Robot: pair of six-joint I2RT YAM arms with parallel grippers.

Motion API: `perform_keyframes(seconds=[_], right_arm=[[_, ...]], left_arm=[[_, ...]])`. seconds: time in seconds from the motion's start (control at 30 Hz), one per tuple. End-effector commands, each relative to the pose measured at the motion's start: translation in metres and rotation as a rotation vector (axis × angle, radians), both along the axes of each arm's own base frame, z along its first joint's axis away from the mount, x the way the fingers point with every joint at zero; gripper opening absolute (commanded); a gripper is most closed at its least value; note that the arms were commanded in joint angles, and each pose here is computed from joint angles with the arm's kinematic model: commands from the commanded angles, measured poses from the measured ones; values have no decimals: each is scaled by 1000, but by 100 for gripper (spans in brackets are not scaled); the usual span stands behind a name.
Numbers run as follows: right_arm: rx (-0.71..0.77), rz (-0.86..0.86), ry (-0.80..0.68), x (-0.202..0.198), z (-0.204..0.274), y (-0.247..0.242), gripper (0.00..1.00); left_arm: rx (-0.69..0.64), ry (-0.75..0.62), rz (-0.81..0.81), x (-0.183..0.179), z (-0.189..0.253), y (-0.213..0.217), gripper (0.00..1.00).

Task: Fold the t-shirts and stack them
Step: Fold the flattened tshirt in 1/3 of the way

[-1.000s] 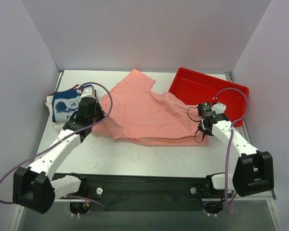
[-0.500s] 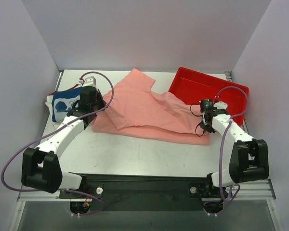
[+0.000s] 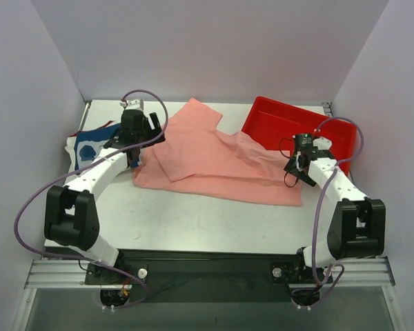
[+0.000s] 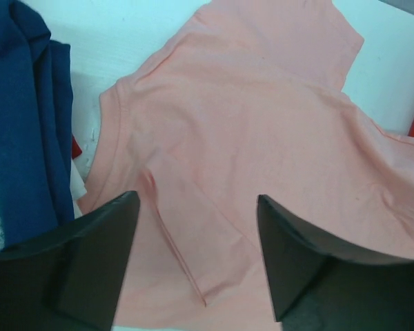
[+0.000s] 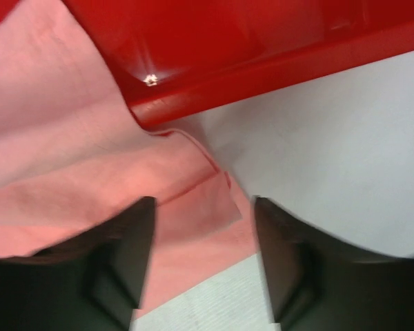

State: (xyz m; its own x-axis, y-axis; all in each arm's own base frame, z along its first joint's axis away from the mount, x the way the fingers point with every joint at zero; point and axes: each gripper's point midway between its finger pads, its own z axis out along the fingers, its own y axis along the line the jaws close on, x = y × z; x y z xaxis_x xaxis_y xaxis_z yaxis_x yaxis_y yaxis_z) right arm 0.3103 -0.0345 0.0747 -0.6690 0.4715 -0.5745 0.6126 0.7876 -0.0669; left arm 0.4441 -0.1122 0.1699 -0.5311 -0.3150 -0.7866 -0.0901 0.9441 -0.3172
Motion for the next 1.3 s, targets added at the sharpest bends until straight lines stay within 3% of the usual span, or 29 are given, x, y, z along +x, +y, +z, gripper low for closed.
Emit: perform_keyframes(seconds=[0.0, 0.1, 0.27, 0.4, 0.53, 0.87, 1.27], right_arm=[[15, 22, -57, 10, 26, 2, 64], [27, 31, -106, 8, 39, 5, 71], [45, 168, -197, -2, 55, 42, 71], [180, 295, -280, 4, 43, 90, 72], [296, 364, -238, 2, 10, 122, 72], [312, 335, -12, -7, -70, 132, 68], [305, 254, 141, -75, -105, 114, 66]], left_arm=[[-20, -100, 1, 22, 38, -3, 85], [-25, -107, -4, 16, 41, -4, 92], [-80, -155, -72, -5, 31, -18, 97], [-148, -109, -131, -26, -15, -35, 97], [-210, -93, -199, -30, -37, -57, 97], [-270, 36, -201, -47, -109, -65, 97], [-255, 142, -54, -95, -173, -34, 97]])
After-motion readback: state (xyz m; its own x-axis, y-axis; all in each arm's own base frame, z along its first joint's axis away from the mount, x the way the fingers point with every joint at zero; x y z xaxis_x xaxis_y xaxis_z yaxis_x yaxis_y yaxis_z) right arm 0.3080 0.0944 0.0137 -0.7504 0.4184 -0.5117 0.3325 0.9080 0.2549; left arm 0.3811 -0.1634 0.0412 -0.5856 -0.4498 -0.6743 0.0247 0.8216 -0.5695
